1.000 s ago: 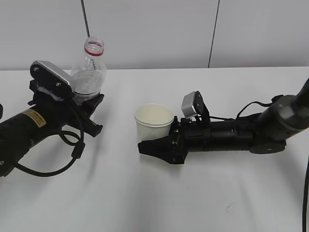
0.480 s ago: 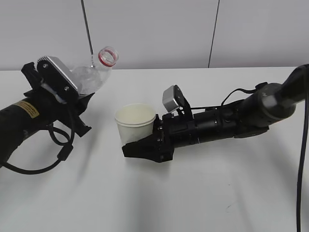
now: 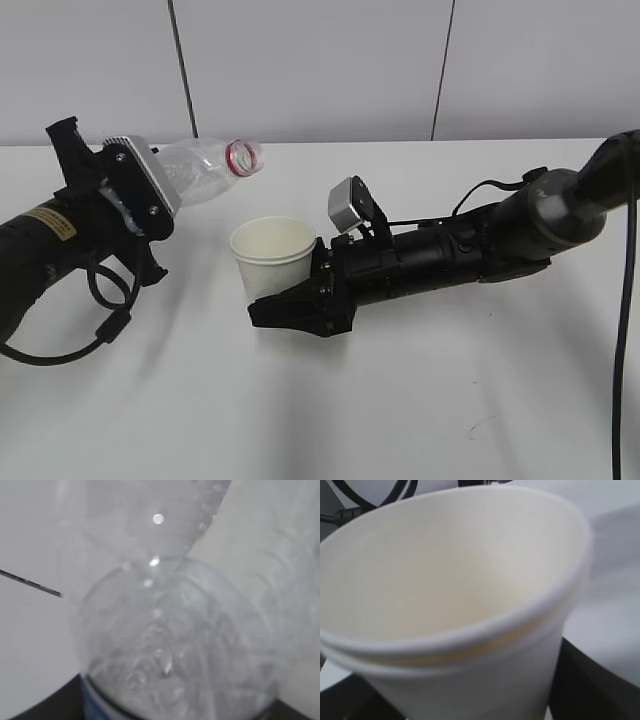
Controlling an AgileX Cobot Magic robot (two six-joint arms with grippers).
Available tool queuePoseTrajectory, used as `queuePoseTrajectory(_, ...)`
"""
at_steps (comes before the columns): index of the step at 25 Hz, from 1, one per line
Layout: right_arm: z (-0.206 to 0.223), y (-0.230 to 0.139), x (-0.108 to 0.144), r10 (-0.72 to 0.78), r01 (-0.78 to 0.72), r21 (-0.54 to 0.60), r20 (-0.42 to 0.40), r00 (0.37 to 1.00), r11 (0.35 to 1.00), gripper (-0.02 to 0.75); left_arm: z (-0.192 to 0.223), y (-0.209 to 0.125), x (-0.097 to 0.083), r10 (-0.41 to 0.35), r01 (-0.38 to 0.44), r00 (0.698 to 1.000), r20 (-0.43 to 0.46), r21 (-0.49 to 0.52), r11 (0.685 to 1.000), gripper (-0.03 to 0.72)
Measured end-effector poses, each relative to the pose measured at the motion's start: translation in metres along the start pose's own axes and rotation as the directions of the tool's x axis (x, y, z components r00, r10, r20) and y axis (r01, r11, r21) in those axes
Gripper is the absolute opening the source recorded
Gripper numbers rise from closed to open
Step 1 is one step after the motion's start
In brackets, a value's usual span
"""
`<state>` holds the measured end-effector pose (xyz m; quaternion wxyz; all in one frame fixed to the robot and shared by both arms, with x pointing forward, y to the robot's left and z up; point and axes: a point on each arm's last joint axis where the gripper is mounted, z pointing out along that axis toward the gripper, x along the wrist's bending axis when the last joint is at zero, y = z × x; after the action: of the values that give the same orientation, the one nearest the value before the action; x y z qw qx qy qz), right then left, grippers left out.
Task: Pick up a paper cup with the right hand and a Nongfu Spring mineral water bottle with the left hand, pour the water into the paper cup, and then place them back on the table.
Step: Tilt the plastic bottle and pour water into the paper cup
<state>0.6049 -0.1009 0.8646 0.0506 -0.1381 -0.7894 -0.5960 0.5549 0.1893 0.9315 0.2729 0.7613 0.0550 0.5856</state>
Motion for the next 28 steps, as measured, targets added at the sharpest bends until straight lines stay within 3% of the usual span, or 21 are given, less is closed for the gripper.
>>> queuePoseTrajectory(9, 0.000, -0.001, -0.001, 0.001, -0.001, 0.010, 0.012, 1.000, 1.000, 0.531, 0.000, 0.000, 0.000, 0.136, -0.136, 0.991, -0.005, 0.006, 0.991, 0.330)
queuePoseTrajectory(13, 0.000, -0.001, -0.001, 0.004, -0.004, 0.007, 0.015, 1.000, 1.000, 0.531, 0.000, -0.001, 0.006, 0.202, -0.200, 0.978, -0.060, 0.023, 0.979, 0.330)
queuePoseTrajectory(28, 0.000, 0.003, -0.007, 0.007, -0.007, 0.000, 0.056, 0.998, 1.000, 0.530, -0.001, -0.002, 0.011, 0.320, -0.315, 0.942, -0.100, 0.063, 0.947, 0.329)
